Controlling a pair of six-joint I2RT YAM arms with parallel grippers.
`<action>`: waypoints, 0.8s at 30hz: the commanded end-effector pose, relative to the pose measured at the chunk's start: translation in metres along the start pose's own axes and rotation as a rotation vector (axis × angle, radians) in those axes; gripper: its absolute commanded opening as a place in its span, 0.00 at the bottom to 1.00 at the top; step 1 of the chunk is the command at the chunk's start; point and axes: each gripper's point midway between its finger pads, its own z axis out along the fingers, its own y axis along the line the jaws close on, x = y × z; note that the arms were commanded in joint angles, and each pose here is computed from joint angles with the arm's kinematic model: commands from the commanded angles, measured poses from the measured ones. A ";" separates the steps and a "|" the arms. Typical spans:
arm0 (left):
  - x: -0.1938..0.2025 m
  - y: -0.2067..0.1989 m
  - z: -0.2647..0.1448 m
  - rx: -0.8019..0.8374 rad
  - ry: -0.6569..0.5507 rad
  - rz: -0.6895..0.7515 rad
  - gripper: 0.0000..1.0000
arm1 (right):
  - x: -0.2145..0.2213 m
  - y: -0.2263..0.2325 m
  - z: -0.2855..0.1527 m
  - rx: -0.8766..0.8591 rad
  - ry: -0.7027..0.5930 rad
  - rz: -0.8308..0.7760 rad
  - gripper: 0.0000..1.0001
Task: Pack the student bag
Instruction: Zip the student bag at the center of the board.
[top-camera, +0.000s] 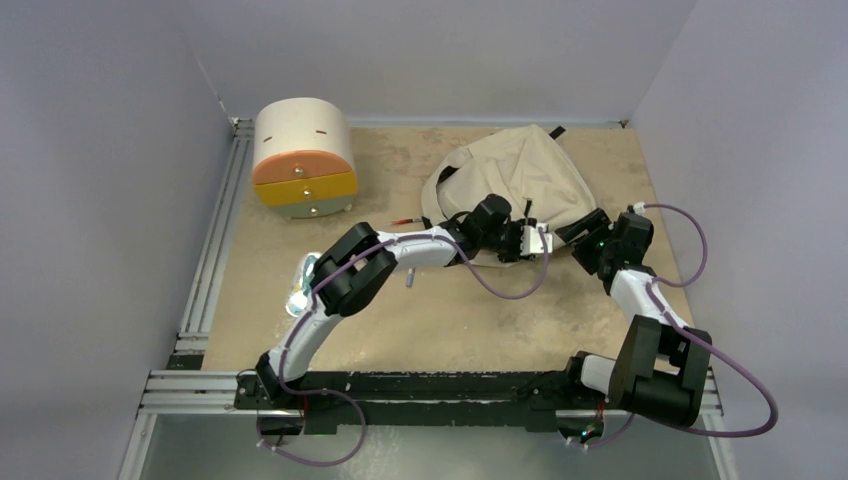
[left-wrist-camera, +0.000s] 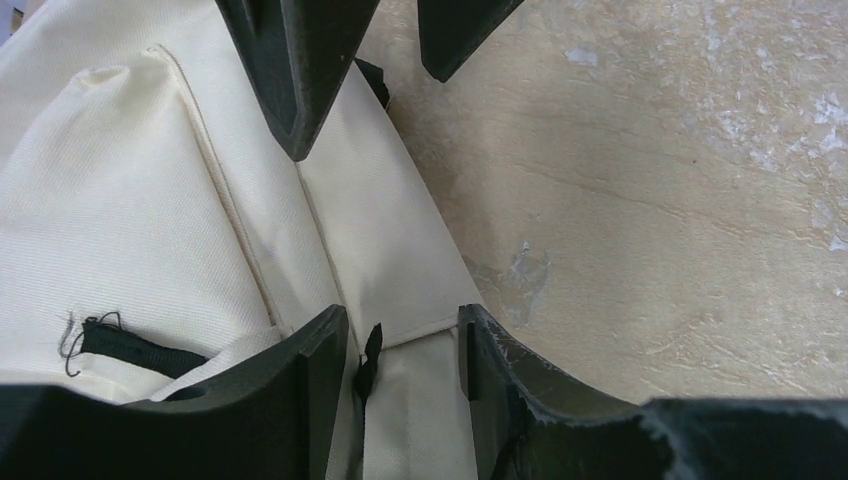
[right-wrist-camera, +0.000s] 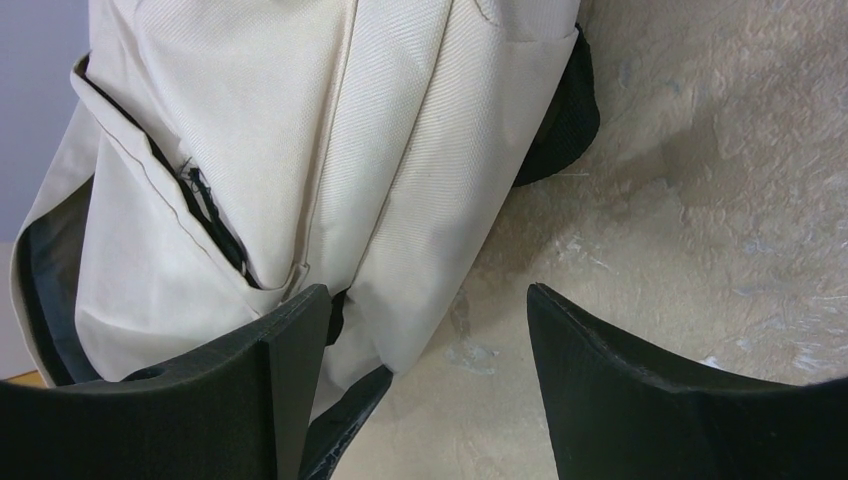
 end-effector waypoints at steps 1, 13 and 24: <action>-0.014 0.014 0.005 -0.022 -0.045 0.049 0.43 | -0.004 0.007 -0.002 -0.036 -0.007 -0.024 0.74; -0.006 0.026 0.003 -0.048 -0.023 0.044 0.37 | -0.002 0.006 -0.001 -0.038 0.000 -0.028 0.74; -0.002 0.032 -0.002 -0.063 -0.015 0.037 0.36 | 0.000 0.006 -0.001 -0.045 0.007 -0.028 0.74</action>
